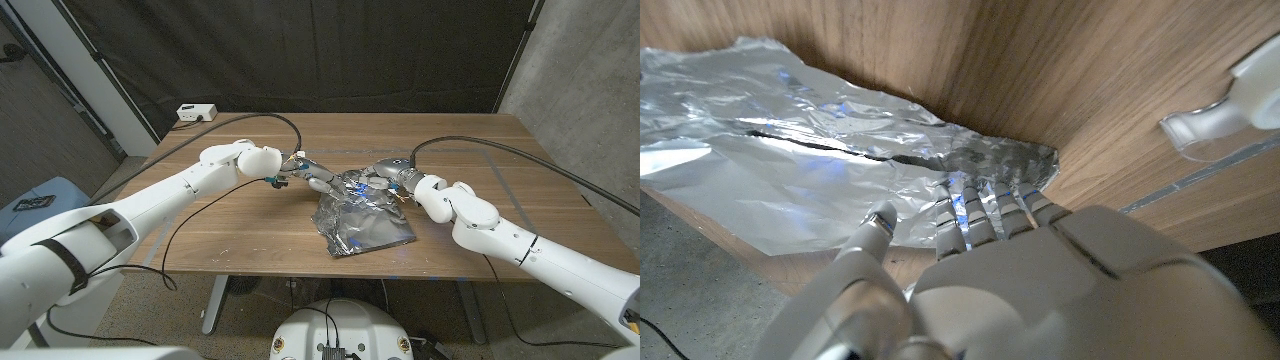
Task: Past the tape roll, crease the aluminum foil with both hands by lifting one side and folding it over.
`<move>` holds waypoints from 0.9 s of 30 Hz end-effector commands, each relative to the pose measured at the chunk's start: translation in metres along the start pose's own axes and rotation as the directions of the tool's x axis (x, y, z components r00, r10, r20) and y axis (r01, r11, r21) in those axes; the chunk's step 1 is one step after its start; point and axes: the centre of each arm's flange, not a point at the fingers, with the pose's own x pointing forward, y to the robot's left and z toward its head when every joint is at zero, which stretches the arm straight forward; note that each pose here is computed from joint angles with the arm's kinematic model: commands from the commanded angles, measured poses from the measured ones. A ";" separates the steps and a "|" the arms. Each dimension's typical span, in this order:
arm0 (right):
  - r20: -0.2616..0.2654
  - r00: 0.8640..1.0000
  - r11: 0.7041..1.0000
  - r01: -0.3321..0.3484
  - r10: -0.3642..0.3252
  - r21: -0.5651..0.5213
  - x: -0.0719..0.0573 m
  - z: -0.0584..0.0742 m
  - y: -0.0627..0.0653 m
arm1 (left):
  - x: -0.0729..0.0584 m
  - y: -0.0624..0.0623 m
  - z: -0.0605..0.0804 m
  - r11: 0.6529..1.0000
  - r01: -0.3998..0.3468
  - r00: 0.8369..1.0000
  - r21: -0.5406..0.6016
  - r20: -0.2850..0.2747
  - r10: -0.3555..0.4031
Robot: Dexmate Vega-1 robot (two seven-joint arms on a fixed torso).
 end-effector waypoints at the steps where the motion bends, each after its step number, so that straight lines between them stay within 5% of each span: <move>1: -0.050 0.998 0.999 -0.025 0.023 -0.039 -0.013 -0.001 0.003 | -0.002 -0.001 -0.004 1.000 0.009 1.000 0.000 -0.011 -0.009; 27: -0.102 0.992 0.997 -0.068 0.071 0.038 -0.029 0.003 0.011 | -0.003 -0.005 -0.008 1.000 0.021 0.999 -0.005 -0.037 -0.021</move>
